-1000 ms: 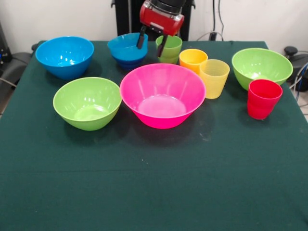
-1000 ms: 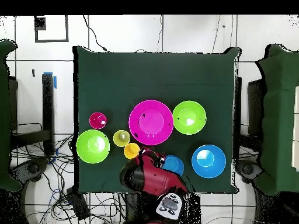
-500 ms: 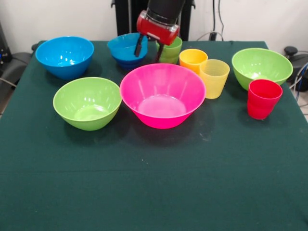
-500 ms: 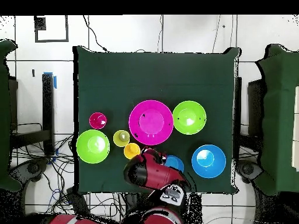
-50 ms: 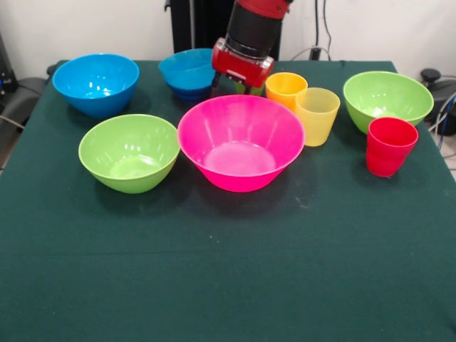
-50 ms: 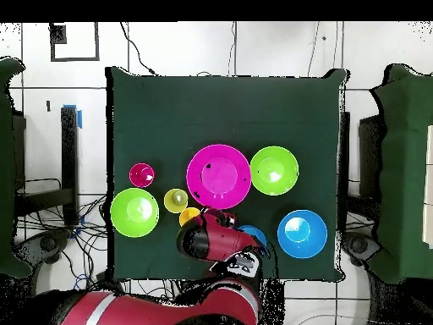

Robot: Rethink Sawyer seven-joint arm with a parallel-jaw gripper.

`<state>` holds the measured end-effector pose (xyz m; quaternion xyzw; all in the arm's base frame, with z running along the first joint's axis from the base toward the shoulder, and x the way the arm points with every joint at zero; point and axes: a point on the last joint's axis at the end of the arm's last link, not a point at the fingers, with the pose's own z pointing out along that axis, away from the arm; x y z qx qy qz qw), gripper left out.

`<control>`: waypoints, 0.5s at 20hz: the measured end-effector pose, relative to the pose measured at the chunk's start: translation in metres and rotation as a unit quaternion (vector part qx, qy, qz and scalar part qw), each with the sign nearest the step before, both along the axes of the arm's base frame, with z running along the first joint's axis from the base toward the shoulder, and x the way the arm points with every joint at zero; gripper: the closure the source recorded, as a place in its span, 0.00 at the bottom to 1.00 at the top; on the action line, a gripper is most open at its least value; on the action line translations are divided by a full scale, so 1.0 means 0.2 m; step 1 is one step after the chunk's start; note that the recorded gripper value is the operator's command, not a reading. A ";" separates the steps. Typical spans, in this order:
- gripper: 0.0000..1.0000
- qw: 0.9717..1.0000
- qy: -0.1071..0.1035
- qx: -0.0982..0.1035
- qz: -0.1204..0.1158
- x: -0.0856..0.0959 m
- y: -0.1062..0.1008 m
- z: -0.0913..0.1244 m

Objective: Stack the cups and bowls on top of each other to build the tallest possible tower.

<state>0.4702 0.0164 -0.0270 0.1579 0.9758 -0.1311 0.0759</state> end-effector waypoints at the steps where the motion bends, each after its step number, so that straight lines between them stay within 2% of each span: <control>1: 0.00 1.000 0.000 0.000 0.001 0.00 0.00 0.00; 10: 0.00 1.000 0.001 0.003 0.017 0.01 0.02 -0.03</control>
